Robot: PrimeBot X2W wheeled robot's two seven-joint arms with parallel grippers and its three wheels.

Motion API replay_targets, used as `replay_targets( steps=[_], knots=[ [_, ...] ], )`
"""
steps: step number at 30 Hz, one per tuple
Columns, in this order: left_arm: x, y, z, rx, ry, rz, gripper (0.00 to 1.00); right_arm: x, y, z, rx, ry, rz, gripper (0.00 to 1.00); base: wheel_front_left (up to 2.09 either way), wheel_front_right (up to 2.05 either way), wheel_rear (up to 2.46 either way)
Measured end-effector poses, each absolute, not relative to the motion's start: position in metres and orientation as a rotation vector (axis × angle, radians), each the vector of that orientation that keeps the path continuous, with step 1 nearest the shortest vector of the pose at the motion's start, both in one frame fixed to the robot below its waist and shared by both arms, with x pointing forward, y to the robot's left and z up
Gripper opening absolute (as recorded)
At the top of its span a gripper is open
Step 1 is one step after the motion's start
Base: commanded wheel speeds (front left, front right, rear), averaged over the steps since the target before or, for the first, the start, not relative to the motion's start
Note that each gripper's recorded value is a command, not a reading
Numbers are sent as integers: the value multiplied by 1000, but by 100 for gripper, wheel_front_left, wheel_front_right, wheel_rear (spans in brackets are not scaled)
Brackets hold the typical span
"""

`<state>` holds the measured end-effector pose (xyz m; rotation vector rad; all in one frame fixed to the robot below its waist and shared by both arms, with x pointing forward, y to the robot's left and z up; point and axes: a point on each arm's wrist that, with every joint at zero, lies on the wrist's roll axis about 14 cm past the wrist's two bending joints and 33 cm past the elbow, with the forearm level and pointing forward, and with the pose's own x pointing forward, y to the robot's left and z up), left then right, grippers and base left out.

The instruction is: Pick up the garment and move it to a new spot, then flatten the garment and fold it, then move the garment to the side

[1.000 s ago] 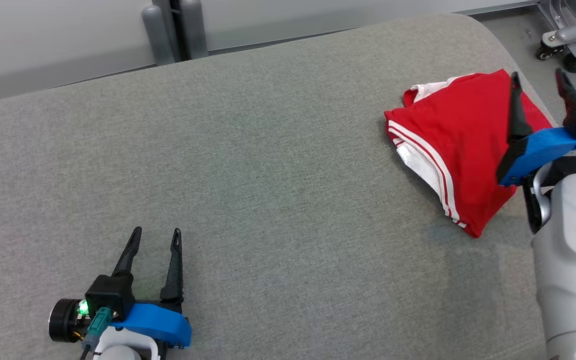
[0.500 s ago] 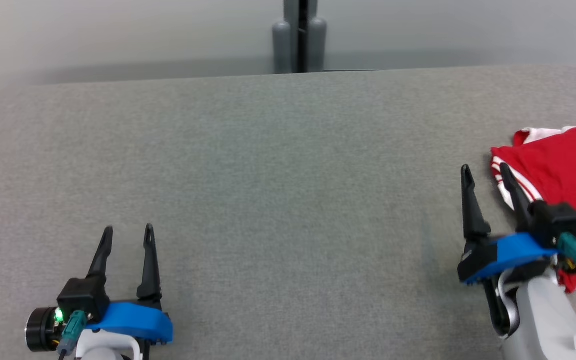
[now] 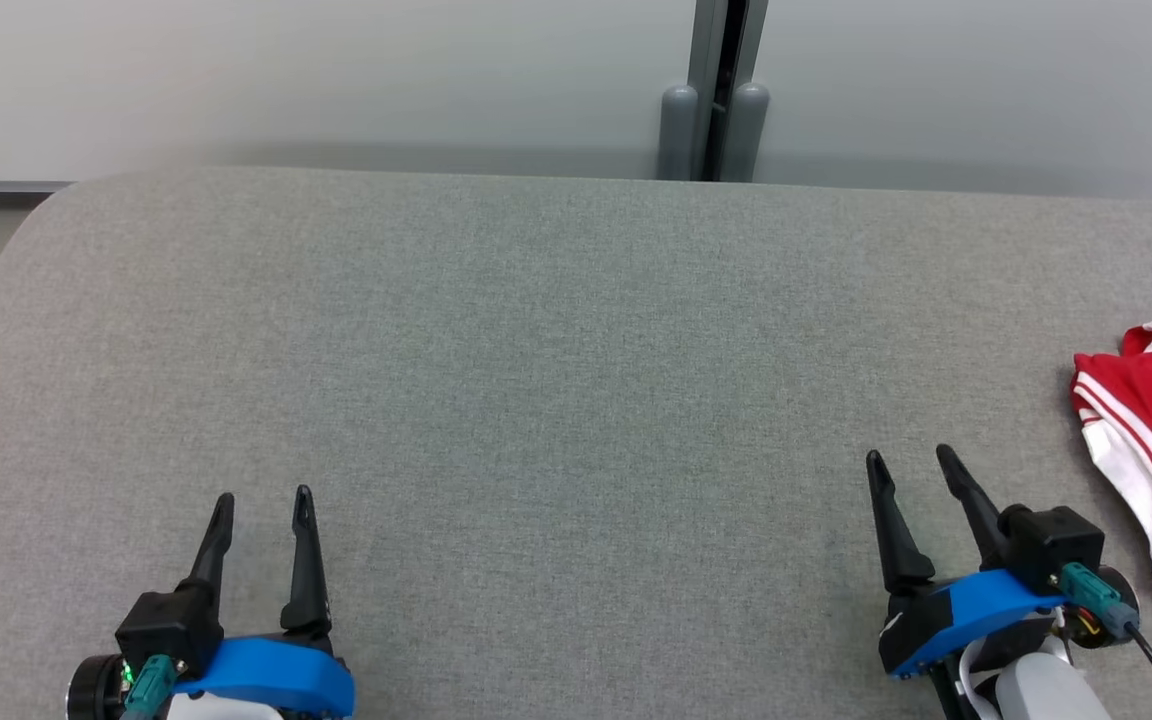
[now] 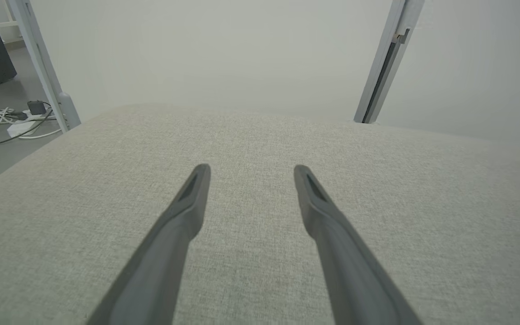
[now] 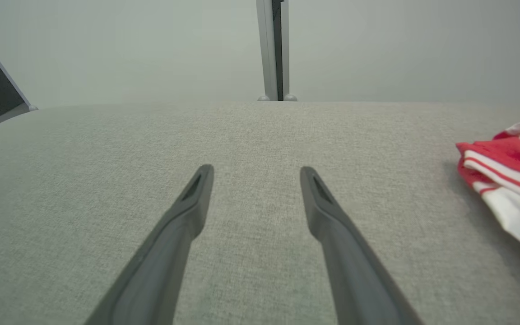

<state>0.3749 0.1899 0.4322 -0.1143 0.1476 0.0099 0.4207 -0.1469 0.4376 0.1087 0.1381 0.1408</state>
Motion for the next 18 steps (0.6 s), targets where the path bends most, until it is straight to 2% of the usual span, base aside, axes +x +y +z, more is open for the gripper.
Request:
replay_targets(
  steps=[17, 18],
  knots=[
    [358, 179, 437, -174, 137, -19, 100, 396, -146, 441, 125, 135, 143, 100, 0, 0, 0],
    [358, 179, 437, -181, 137, -20, 0, 395, -146, 441, 125, 136, 143, 0, 0, 0, 0]
  ],
)
